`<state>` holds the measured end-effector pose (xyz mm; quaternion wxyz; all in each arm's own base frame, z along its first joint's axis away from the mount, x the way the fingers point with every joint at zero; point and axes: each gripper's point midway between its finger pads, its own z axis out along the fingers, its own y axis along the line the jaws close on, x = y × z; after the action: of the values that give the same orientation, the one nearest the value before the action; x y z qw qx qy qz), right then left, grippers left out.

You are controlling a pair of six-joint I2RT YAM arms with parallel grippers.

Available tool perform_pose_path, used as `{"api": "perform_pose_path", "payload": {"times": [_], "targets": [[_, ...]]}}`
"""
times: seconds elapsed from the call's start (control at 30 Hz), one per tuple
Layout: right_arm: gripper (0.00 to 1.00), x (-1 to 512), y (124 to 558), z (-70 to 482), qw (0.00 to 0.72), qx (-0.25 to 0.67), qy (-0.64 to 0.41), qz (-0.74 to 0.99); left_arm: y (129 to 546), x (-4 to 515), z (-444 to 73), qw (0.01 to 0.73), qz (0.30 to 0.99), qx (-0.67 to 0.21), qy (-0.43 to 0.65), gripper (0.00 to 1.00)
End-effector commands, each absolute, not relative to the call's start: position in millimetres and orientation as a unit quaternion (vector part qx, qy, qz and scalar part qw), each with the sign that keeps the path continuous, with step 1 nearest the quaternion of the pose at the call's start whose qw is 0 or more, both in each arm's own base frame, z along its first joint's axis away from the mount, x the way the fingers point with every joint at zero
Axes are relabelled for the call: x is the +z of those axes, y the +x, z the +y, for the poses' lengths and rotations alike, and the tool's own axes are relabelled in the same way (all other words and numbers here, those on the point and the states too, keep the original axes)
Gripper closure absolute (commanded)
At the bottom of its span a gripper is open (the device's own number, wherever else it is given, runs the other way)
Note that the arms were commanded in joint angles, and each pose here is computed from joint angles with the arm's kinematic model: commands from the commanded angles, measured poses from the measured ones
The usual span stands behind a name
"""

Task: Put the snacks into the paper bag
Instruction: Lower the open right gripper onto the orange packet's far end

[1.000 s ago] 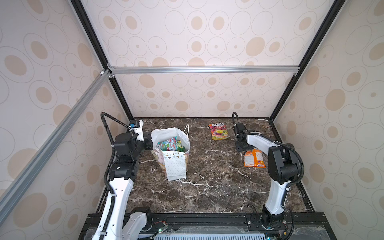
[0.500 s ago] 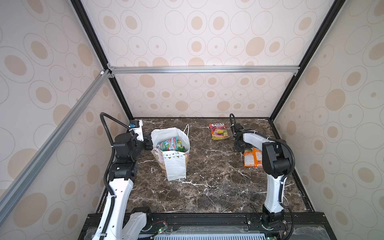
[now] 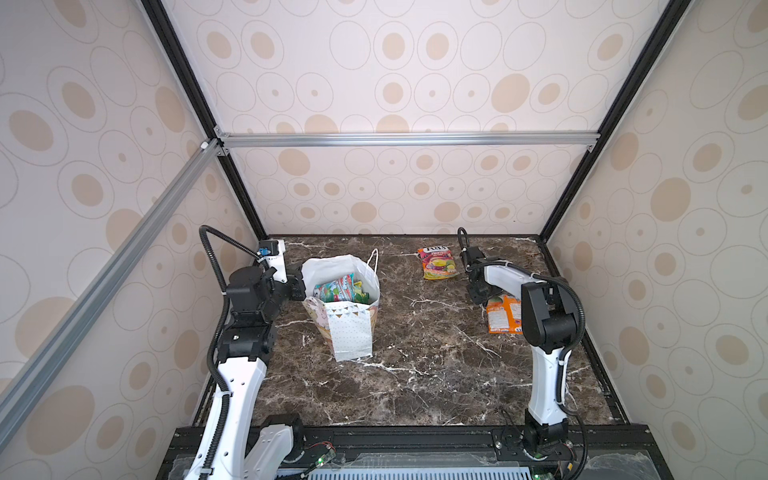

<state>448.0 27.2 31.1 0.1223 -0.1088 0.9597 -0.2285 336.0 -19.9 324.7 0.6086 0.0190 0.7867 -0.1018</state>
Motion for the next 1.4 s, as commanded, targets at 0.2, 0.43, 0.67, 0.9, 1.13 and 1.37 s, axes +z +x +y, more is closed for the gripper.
{"api": "perform_pose_path", "payload": {"times": [0.2, 0.43, 0.67, 0.9, 1.13, 1.37], "targets": [[0.68, 7, 439, 33, 0.091, -0.211, -0.117, 0.966, 331, 330, -20, 0.611, 0.785, -0.101, 0.019, 1.0], [0.84, 8, 436, 33, 0.087, -0.21, -0.108, 0.968, 330, 332, -19, 0.615, 0.782, -0.1, 0.02, 1.0], [0.93, 15, 434, 36, 0.098, -0.196, -0.103, 0.97, 329, 332, -21, 0.615, 0.782, -0.102, 0.021, 1.0], [1.0, 19, 434, 41, 0.103, -0.182, -0.097, 0.973, 326, 337, -20, 0.621, 0.778, -0.099, 0.021, 1.0], [1.0, 29, 430, 51, 0.121, -0.145, -0.081, 0.979, 323, 343, -22, 0.628, 0.771, -0.104, 0.026, 1.0], [1.0, 36, 430, 59, 0.131, -0.117, -0.077, 0.981, 320, 345, -20, 0.634, 0.767, -0.095, 0.024, 1.0]]}}
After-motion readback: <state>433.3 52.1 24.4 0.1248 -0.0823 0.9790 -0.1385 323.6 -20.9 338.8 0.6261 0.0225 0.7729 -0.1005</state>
